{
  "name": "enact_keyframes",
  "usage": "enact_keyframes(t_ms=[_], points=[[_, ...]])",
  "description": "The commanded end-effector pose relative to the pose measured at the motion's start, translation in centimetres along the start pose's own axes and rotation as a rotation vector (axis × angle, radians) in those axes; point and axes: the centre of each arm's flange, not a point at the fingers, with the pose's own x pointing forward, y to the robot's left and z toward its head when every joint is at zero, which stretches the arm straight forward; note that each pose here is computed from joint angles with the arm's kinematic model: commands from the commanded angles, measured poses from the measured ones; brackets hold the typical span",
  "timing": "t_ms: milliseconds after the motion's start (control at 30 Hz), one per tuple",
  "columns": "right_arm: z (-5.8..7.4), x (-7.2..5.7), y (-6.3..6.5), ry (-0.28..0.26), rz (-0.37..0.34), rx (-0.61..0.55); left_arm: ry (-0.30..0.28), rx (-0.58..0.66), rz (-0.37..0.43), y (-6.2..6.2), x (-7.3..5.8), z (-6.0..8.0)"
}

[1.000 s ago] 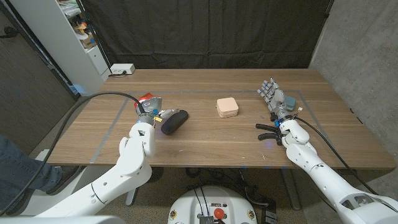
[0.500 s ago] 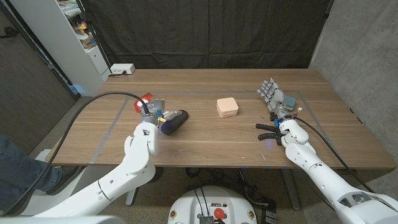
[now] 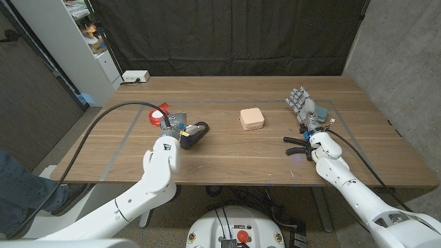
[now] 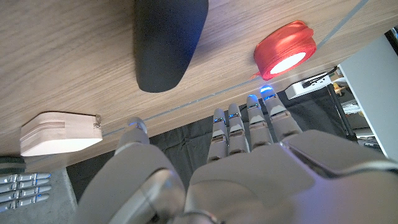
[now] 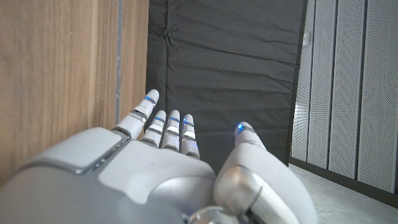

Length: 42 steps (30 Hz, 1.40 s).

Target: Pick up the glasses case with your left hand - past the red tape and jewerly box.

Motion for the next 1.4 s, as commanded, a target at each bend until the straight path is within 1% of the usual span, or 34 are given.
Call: enact_keyframes(t_ms=[33, 300, 333, 467, 633, 767, 833, 1033, 1067, 1100, 1233, 1400], points=[[0.0, 0.1, 0.0, -0.002, 0.004, 0.008, 0.006, 0.016, 0.003, -0.6, -0.9, 0.8], [-0.1, -0.2, -0.4, 0.009, 0.005, 0.002, 0.031, 0.006, -0.006, -1.1, -1.4, 0.2], [-0.2, -0.2, -0.4, 0.010, 0.005, 0.001, 0.042, 0.002, -0.007, -1.1, -1.4, 0.1], [-0.2, -0.4, -0.7, 0.013, 0.002, -0.001, 0.048, 0.000, -0.016, -1.4, -1.5, -0.1], [-0.1, -0.5, -0.9, 0.012, -0.001, -0.001, 0.051, 0.002, -0.021, -1.5, -1.5, 0.2], [-0.2, -0.6, -1.2, 0.012, -0.005, 0.003, 0.033, 0.008, -0.027, -1.6, -1.5, 0.5], [-0.3, -0.7, -1.3, 0.014, -0.006, 0.003, 0.043, 0.006, -0.029, -1.7, -1.4, 0.6], [-0.4, -0.7, -1.7, 0.020, -0.012, 0.004, 0.037, 0.007, -0.042, -2.1, -1.1, 0.8], [-0.4, -0.7, -1.8, 0.020, -0.013, 0.003, 0.047, 0.004, -0.042, -2.2, -1.1, 0.8], [-0.3, -0.7, -1.9, 0.020, -0.014, 0.003, 0.040, 0.013, -0.042, -2.4, -1.0, 0.8], [-0.3, -0.7, -2.0, 0.019, -0.017, 0.001, 0.057, 0.006, -0.047, -2.6, -1.0, 0.6], [-0.5, -0.8, -2.2, 0.022, -0.021, 0.005, 0.066, 0.002, -0.057, -2.9, -0.9, 0.6]])
